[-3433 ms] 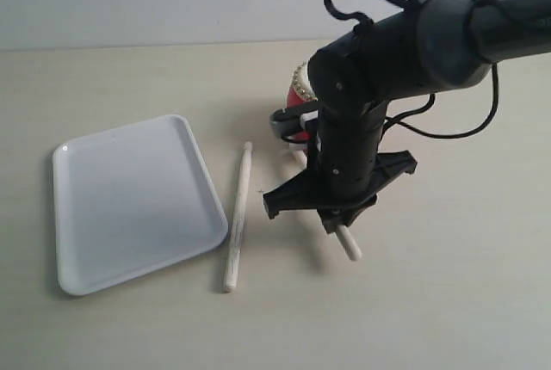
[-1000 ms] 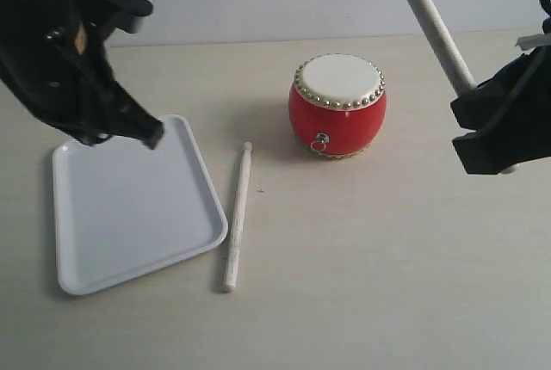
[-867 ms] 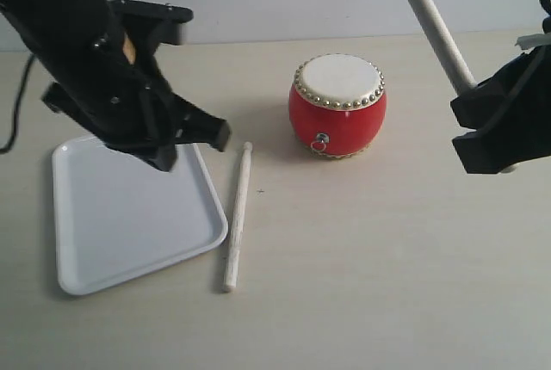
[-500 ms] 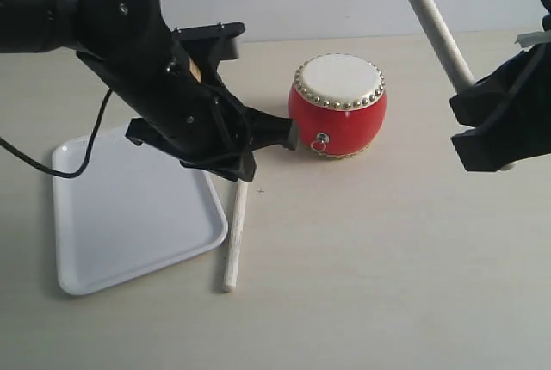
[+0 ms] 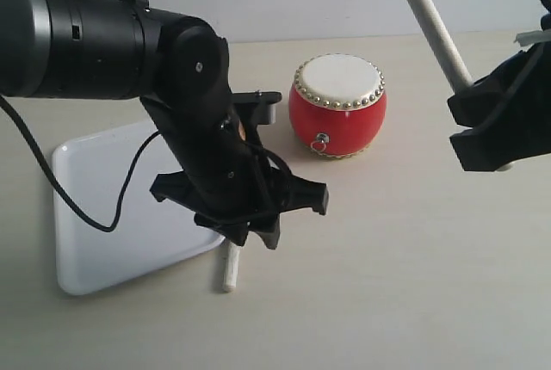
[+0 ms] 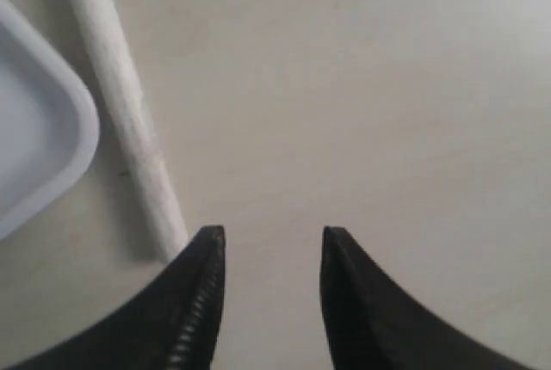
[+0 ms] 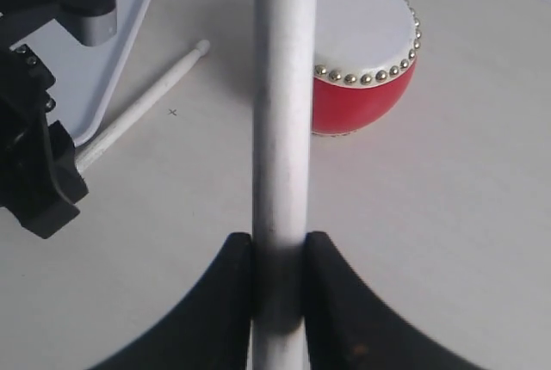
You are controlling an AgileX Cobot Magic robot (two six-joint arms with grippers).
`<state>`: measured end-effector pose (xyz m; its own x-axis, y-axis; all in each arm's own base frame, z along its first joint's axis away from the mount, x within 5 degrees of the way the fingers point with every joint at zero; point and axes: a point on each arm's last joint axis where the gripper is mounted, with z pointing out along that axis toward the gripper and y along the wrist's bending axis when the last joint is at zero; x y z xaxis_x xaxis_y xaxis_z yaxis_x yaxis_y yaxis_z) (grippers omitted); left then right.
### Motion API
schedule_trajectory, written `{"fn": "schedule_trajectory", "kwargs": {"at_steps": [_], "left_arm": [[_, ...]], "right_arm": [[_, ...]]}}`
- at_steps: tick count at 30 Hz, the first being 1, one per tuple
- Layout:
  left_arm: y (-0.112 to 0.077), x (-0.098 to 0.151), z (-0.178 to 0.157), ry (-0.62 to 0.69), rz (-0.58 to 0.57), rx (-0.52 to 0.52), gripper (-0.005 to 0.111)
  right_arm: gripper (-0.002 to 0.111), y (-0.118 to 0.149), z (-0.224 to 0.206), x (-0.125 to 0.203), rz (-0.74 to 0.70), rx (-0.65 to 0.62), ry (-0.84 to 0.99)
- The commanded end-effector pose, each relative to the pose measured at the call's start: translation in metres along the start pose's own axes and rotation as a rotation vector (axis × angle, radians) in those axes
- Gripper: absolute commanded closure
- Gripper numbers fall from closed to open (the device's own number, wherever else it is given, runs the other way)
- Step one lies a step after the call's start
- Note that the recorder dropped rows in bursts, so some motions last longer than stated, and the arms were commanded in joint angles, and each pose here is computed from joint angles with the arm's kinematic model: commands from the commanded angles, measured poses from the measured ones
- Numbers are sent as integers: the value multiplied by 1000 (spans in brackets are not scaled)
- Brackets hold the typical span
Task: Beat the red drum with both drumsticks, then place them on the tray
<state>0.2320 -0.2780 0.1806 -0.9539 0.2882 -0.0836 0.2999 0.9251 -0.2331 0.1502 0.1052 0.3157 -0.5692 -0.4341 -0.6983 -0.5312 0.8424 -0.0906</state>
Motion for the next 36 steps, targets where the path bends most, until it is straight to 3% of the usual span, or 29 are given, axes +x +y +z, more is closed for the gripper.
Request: {"fn": "schedule_trajectory", "kwargs": {"at_steps": [1,3,7,20,28,31,36], "left_arm": [[11,5,-2,57,16,-142,69],[13,6,-3,75,18,-152,69],[14,9,-3,107,127,-158,69],[4,7,-1,73,36,-65,69],[-26,18,4,0,51,-31,69],[-38,24,6,-60,80,-55,69],[-33,22,6,-102,44,-127,69]], "right_arm": [[108,0,0,1,-7,-5,-5],[108,0,0,1,-7,-5,-5],[108,0,0,1,-8,-3,-6],[108,-2,0,3,-15,16,27],[108,-4,-1,8,-26,36,82],[108,-4,-1,9,-27,40,93],[108,-4,-1,10,-41,35,96]]}}
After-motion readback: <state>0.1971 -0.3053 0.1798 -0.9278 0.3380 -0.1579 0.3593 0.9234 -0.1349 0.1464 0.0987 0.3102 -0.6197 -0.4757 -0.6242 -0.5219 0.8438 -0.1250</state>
